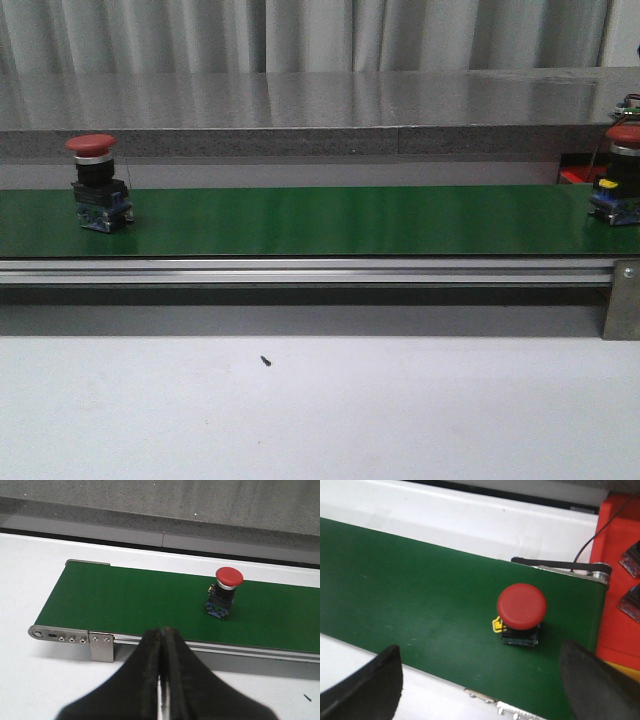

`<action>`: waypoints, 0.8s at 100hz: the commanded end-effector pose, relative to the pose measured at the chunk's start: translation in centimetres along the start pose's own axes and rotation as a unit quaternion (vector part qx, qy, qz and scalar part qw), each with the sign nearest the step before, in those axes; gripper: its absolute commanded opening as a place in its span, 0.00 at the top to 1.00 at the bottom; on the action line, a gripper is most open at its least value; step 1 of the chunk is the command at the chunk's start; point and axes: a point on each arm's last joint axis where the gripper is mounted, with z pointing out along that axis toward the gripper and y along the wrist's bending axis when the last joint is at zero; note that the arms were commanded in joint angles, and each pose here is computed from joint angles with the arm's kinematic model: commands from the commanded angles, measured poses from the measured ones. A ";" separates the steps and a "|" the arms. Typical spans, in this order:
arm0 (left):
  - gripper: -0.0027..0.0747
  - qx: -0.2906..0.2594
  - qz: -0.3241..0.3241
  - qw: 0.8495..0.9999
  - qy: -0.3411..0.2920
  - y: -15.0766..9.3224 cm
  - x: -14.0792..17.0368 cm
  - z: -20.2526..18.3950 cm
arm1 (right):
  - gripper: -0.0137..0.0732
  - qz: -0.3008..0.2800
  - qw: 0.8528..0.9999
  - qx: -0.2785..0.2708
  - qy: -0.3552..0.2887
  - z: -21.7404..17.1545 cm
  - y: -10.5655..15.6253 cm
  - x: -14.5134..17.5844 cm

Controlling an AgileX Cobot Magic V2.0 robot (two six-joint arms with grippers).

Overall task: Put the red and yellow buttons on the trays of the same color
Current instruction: 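Grasp the first red button at the belt end with the right gripper, then carry the red button onto the red tray and open the right gripper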

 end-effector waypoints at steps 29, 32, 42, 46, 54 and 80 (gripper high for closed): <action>0.99 0.010 -0.010 0.999 -0.037 -0.3 -1.2 -0.3 | 0.12 0.006 0.999 0.036 0.008 6.6 -4.2 -3.4; 0.99 0.010 -0.010 0.999 -0.036 -0.3 -1.2 -0.3 | 0.12 0.010 0.999 0.035 0.017 7.3 -4.5 -3.2; 0.99 0.013 -0.014 0.999 -0.036 -0.3 -1.2 -0.3 | 0.16 0.039 0.998 0.027 0.050 9.0 -5.4 -2.0; 0.99 0.015 -0.017 0.999 -0.035 -0.4 -1.2 -0.3 | 0.23 0.059 0.996 0.020 0.067 9.5 -5.6 -1.5; 0.99 0.017 -0.021 0.999 -0.034 -0.4 -1.2 -0.3 | 0.49 0.084 0.993 0.008 0.087 9.8 -5.7 -0.9; 0.99 0.018 -0.022 0.999 -0.033 -0.4 -1.2 -0.3 | 0.84 0.059 0.996 0.003 0.060 7.9 -5.7 -3.9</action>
